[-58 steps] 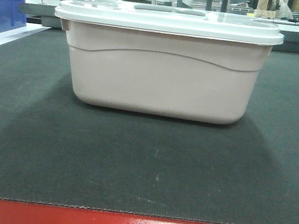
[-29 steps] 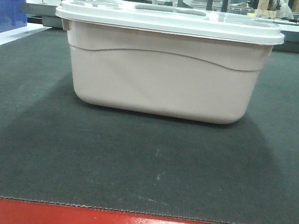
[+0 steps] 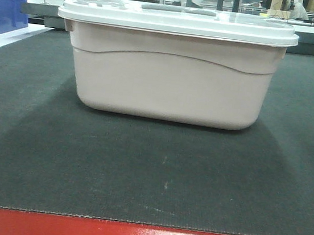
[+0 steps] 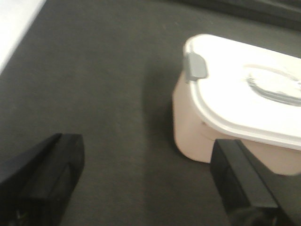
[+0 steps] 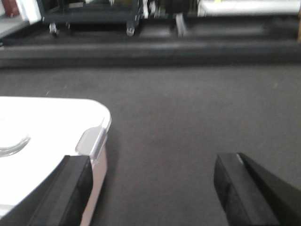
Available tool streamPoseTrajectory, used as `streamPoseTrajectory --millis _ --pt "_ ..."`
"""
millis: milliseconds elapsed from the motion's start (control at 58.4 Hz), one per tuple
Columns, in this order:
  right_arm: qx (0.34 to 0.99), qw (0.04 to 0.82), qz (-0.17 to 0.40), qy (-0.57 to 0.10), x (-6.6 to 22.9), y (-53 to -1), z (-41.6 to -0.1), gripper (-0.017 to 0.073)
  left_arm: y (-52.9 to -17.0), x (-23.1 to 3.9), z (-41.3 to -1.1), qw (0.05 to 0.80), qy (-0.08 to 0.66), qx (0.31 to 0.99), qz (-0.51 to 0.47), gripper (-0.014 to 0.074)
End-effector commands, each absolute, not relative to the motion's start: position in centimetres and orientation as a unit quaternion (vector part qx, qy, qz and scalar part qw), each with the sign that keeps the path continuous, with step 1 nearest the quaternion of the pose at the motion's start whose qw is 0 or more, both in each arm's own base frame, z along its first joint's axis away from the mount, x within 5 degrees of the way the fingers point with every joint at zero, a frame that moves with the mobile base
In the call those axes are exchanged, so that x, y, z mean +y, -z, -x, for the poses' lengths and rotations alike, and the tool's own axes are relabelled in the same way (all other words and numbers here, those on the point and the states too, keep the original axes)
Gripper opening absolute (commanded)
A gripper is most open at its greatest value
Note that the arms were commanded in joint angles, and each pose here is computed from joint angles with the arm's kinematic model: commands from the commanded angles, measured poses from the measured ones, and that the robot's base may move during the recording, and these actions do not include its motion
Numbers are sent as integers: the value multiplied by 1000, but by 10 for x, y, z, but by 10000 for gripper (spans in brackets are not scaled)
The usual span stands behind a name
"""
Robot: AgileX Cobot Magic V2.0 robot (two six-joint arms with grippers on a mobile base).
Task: Grab white bin and place on right shelf
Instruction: 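Grasp the bin's end handles with the left and right grippers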
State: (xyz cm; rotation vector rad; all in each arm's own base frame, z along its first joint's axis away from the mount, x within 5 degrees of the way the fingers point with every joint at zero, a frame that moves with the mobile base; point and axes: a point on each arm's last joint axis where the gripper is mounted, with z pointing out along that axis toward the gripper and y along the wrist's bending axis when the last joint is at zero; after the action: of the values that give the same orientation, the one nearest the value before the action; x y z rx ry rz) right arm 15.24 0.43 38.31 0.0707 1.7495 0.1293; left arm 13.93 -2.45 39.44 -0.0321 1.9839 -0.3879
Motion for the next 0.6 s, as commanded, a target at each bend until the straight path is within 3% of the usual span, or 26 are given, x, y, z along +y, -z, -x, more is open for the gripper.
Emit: streamPoseTrajectory --millis 0,257,394,582 --pt "753 651 -39 -83 6 -418 -158 635 -423 -30 -155 533 193 824 3 461" --pt "816 560 -60 -130 6 -451 -200 635 -446 -46 -223 455 261 846 -96 460" --pt "827 528 -108 -164 -12 -449 -225 635 -438 -32 -259 425 304 845 -116 460" --pt "824 498 -117 -244 -37 -427 -262 635 -410 -7 -303 388 415 816 -108 460"
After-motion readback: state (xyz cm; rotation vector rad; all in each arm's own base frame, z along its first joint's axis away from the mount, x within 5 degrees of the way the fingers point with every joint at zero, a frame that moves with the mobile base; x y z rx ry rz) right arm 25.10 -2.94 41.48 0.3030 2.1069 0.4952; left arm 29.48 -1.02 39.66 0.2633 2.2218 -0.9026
